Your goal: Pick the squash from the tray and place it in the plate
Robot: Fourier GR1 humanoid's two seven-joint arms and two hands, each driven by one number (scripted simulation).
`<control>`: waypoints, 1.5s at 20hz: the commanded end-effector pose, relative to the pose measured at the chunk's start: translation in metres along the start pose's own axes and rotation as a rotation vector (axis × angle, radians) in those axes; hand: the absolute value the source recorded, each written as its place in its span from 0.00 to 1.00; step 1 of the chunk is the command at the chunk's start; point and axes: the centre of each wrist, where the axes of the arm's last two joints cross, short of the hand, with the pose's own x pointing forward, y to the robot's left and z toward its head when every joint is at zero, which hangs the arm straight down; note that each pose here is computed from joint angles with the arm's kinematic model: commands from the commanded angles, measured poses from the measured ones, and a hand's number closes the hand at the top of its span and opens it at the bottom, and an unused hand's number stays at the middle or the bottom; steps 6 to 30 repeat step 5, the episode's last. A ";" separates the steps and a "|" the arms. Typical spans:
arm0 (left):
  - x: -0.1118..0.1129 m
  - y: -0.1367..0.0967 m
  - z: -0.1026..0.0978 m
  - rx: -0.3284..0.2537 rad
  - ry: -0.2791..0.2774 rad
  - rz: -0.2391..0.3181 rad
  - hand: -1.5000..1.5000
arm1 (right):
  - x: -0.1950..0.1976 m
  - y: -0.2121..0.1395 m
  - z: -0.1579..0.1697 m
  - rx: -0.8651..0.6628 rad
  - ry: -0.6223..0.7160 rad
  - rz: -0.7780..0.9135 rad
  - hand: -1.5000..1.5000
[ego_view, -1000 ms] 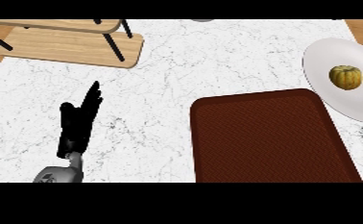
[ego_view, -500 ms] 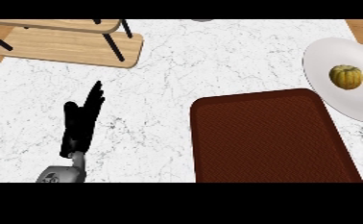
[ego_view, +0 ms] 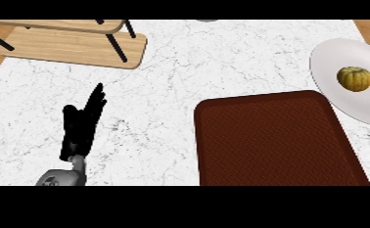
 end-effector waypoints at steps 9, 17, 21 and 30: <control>0.002 -0.010 -0.002 -0.007 0.008 0.017 0.50 | -0.005 -0.017 0.008 -0.041 0.023 0.056 0.00; 0.002 -0.010 -0.002 -0.007 0.008 0.017 0.50 | -0.005 -0.017 0.008 -0.041 0.023 0.056 0.00; 0.002 -0.010 -0.002 -0.007 0.008 0.017 0.50 | -0.005 -0.017 0.008 -0.041 0.023 0.056 0.00; 0.002 -0.010 -0.002 -0.007 0.008 0.017 0.50 | -0.005 -0.017 0.008 -0.041 0.023 0.056 0.00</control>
